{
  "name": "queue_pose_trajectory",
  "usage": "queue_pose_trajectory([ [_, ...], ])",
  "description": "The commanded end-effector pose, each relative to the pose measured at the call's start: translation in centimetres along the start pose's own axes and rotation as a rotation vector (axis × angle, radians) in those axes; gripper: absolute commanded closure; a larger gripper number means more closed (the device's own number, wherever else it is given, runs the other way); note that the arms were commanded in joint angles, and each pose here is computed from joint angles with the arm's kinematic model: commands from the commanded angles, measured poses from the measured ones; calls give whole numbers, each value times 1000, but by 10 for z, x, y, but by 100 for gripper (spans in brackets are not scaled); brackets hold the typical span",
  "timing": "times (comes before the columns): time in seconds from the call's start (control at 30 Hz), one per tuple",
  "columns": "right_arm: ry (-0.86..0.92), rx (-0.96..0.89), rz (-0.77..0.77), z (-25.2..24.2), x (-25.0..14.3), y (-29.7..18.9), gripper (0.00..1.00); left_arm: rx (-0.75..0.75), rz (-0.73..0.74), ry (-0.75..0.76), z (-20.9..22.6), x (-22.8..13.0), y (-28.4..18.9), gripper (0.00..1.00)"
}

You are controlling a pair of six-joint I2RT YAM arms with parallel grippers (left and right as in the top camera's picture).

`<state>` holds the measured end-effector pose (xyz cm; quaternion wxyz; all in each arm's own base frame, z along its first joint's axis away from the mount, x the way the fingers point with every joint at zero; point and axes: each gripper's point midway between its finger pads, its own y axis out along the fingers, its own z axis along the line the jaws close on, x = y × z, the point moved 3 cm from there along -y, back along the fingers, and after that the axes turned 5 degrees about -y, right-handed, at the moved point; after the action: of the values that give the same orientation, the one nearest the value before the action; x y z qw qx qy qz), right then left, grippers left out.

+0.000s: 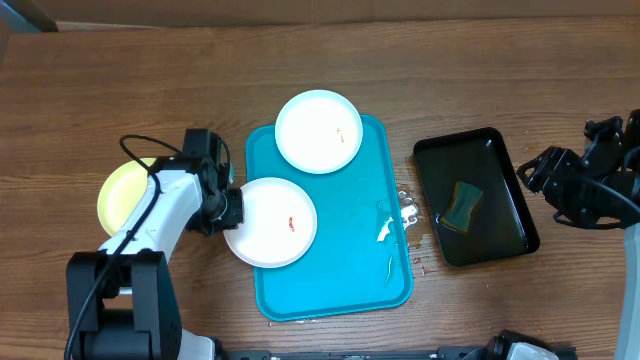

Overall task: Clean dirty plates on tray and stack at the side
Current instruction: 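Grasp the rim of the front white plate with the left gripper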

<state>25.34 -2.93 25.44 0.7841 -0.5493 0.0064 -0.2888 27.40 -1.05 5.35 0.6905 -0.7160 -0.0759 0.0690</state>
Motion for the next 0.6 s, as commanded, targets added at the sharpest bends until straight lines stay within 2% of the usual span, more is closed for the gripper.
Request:
queue_pose_trajectory([
  [0.0,-13,13,-30,3,3,-7,41,-37,29,21,-8,-5,1,93],
  [0.17,-14,14,-31,3,3,-7,41,-107,56,58,-28,-9,-6,96],
  [0.33,-53,23,-21,7,1,-5,42,-146,34,168,-67,-13,-11,96],
  [0.43,-135,54,15,22,-8,1,43,-124,-10,235,-91,-16,-10,96],
  [0.57,-233,74,77,43,-26,21,43,-45,-83,198,-100,-12,-9,96],
])
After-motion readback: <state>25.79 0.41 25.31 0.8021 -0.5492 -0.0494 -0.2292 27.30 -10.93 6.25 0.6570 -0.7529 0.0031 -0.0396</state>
